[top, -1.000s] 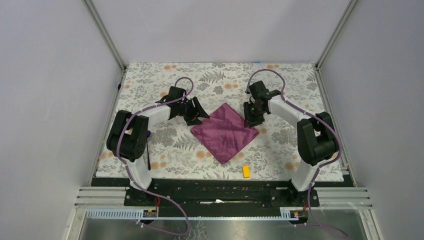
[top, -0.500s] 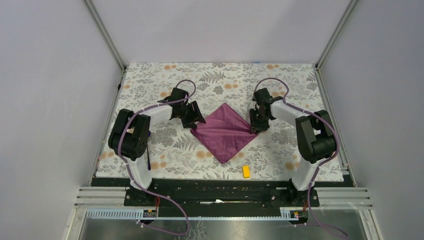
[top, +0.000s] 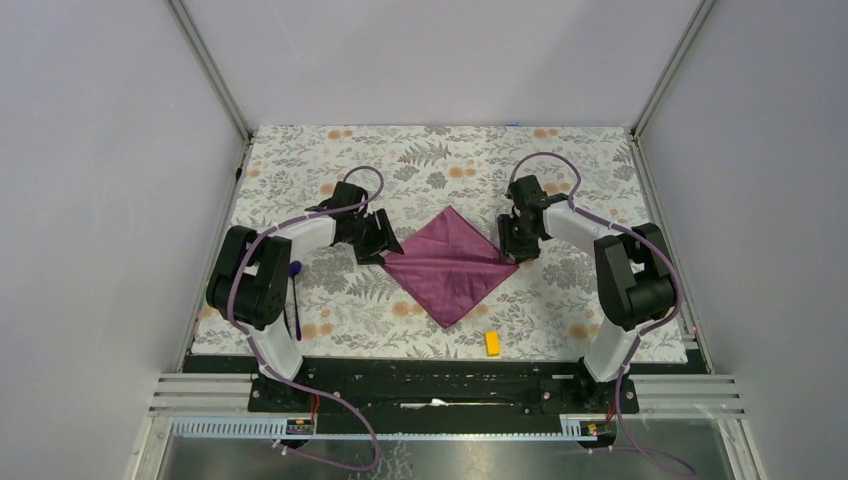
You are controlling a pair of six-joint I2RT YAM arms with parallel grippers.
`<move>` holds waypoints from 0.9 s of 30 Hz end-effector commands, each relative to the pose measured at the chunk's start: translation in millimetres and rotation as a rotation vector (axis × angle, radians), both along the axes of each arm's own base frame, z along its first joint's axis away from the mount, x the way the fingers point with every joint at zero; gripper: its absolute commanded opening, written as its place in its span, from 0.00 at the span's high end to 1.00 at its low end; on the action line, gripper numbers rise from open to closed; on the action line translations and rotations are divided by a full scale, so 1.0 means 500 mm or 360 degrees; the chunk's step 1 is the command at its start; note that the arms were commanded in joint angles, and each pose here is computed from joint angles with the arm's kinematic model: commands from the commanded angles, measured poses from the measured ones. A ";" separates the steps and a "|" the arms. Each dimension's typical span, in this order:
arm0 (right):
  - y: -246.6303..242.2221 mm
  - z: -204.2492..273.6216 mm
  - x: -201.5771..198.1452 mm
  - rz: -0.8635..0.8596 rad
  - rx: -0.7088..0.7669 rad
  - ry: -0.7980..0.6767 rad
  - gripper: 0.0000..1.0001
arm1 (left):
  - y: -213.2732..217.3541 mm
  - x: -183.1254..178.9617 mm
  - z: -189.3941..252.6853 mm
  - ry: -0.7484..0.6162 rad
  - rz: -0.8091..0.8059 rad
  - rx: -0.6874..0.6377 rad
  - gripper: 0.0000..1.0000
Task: Fold the napkin into a case and place the utensils inside
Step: Turn over the upper triangle folded napkin at the center of the board.
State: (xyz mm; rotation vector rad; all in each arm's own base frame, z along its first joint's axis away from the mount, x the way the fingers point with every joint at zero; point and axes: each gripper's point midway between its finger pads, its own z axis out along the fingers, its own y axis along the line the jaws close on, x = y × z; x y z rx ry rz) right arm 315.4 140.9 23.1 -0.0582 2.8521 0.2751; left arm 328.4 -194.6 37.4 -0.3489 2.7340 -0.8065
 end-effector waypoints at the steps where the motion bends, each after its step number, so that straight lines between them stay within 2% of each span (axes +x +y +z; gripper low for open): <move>1: -0.030 0.001 0.005 -0.0028 -0.0118 -0.0033 0.50 | 0.029 0.003 -0.024 -0.0025 0.0009 0.0117 0.35; 4: -0.031 0.030 0.011 -0.0015 -0.0129 -0.0071 0.48 | 0.038 0.008 0.007 -0.0084 0.0009 0.0152 0.34; 6: -0.027 0.058 0.015 0.0002 -0.0162 -0.0119 0.45 | 0.022 0.010 0.053 -0.0137 -0.0026 0.0069 0.32; 10: 0.032 0.138 0.003 0.0186 -0.0258 -0.0253 0.28 | -0.008 0.011 0.174 -0.0295 -0.0085 -0.0120 0.25; 12: 0.087 0.160 -0.035 0.0340 -0.0283 -0.0278 0.17 | 0.022 0.011 0.220 -0.0385 -0.0053 -0.0052 0.23; 15: 0.219 0.152 -0.142 0.0658 -0.0092 -0.0177 0.09 | 0.109 0.013 0.263 -0.0514 0.0090 0.0061 0.18; 19: 0.344 0.128 -0.255 0.0998 -0.0061 -0.0114 0.09 | 0.228 -0.001 0.299 -0.0598 0.0320 0.0011 0.15; 23: 0.370 0.084 -0.296 0.1166 -0.0183 -0.0020 0.29 | 0.276 -0.031 0.311 -0.0649 0.0434 -0.0040 0.13; 25: 0.366 0.068 -0.299 0.1218 -0.0264 -0.0027 0.34 | 0.279 -0.047 0.310 -0.0665 0.0452 -0.0052 0.13; 27: 0.361 0.051 -0.301 0.1246 -0.0301 -0.0014 0.34 | 0.276 -0.055 0.306 -0.0671 0.0453 -0.0073 0.12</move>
